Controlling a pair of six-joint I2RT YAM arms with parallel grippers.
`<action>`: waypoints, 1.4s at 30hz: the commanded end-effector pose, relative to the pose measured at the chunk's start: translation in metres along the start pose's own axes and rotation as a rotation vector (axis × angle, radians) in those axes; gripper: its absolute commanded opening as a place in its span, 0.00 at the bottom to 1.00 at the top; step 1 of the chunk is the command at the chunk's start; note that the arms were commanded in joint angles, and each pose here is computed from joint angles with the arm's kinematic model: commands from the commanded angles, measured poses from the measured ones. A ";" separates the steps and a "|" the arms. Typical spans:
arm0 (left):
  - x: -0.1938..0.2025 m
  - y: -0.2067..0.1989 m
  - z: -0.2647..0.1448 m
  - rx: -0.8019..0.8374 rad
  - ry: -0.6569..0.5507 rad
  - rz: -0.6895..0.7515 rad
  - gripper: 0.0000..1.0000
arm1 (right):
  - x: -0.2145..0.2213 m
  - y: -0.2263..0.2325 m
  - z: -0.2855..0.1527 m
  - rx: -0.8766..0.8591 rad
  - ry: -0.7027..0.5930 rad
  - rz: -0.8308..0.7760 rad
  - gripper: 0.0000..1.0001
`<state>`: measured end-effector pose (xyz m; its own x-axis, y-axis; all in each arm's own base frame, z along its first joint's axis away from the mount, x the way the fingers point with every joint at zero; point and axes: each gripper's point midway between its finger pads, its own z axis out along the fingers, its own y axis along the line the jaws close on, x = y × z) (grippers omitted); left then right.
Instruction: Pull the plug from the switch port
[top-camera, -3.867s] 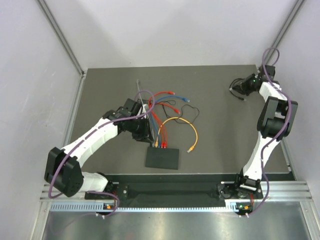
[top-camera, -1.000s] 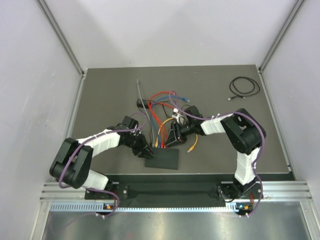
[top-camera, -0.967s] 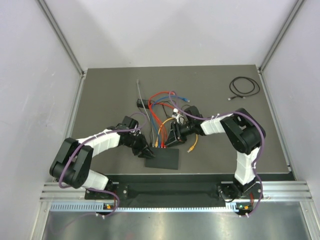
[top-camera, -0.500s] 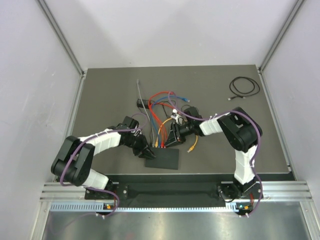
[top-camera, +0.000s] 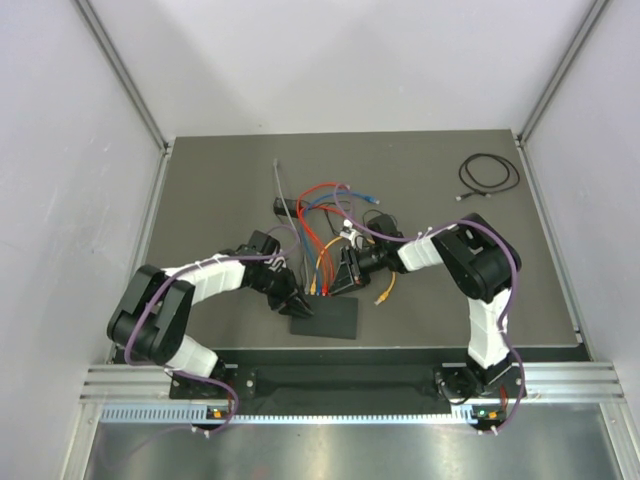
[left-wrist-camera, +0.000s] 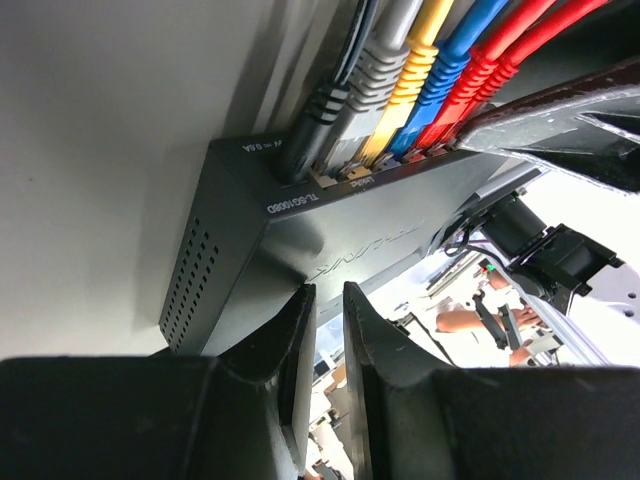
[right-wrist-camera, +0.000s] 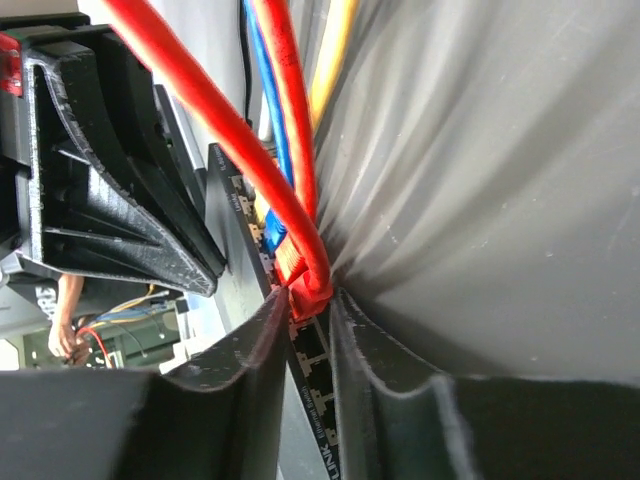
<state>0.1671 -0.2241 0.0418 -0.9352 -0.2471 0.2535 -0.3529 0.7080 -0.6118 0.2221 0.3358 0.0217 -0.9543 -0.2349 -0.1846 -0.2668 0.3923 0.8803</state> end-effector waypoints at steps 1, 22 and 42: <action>-0.016 0.013 0.005 -0.070 -0.063 0.034 0.23 | 0.008 -0.014 0.008 0.023 0.030 -0.029 0.21; -0.005 0.047 0.004 -0.213 -0.016 -0.010 0.23 | -0.028 -0.024 0.009 0.117 -0.177 0.100 0.00; 0.004 0.061 0.011 -0.219 0.034 -0.024 0.22 | -0.089 -0.026 -0.020 0.248 -0.271 0.050 0.00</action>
<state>0.1572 -0.2208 0.0391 -0.9211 -0.2050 0.3309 -0.3706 0.7217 -0.5846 0.3030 0.3399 0.0233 -0.9655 -0.0106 -0.2604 -0.2192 0.5734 0.7894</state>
